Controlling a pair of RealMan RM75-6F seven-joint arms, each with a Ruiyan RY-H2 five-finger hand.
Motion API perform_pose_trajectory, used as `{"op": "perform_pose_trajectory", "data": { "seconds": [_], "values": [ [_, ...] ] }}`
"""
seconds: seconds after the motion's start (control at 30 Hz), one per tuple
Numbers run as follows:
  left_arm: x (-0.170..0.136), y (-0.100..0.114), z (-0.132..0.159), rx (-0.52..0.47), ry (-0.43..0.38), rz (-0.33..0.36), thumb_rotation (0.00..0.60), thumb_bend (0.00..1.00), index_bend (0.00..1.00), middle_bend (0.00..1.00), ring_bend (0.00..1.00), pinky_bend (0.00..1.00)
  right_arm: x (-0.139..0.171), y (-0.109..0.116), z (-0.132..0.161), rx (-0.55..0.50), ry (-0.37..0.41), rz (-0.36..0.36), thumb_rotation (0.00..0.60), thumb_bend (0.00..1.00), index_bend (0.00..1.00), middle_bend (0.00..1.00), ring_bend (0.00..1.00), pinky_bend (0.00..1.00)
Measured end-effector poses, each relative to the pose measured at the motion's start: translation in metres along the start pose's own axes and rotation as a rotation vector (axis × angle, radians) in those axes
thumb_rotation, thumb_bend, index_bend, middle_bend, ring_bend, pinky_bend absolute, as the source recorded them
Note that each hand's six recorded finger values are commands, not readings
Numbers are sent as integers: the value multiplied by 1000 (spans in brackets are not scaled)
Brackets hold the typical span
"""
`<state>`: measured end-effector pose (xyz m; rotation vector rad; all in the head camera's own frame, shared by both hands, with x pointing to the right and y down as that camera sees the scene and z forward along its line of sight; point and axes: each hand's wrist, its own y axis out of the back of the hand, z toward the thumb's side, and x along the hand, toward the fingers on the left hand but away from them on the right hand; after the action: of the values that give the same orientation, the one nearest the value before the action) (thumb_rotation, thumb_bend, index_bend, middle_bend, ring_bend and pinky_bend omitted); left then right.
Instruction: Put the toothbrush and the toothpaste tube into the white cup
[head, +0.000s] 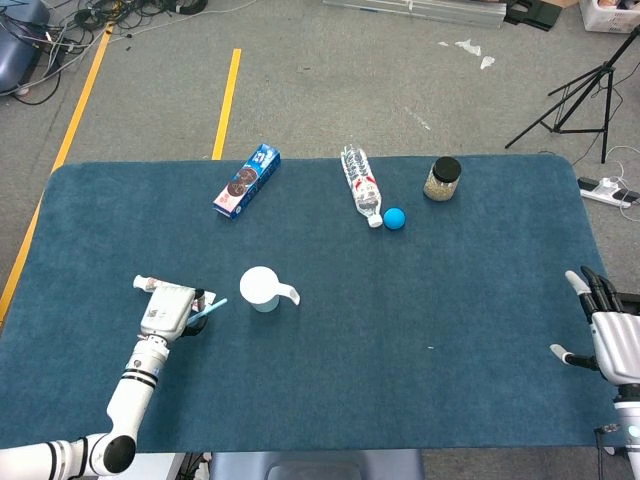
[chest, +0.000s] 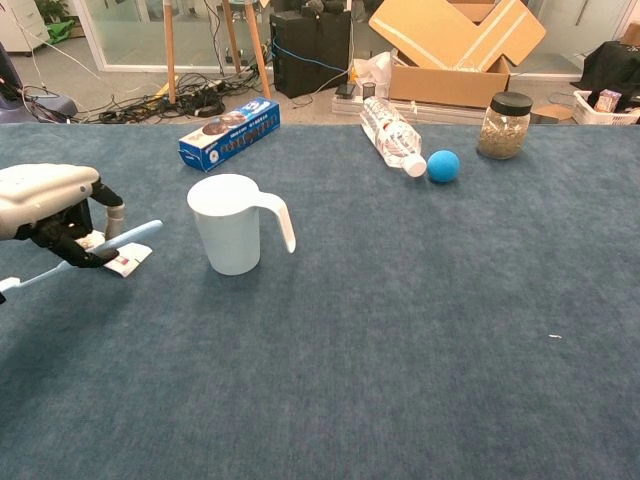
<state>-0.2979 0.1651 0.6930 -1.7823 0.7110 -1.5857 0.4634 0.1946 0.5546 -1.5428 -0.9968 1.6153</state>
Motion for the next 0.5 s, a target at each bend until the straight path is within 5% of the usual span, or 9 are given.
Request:
{"op": "perform_pose_trajectory", "data": {
  "seconds": [0.5],
  "values": [
    [-19, 78, -5, -101, -12, 182, 600, 634, 623, 1000, 1000, 1000, -1, -1, 1, 1, 3, 4, 600, 0, 33, 33, 56, 501]
  ]
}}
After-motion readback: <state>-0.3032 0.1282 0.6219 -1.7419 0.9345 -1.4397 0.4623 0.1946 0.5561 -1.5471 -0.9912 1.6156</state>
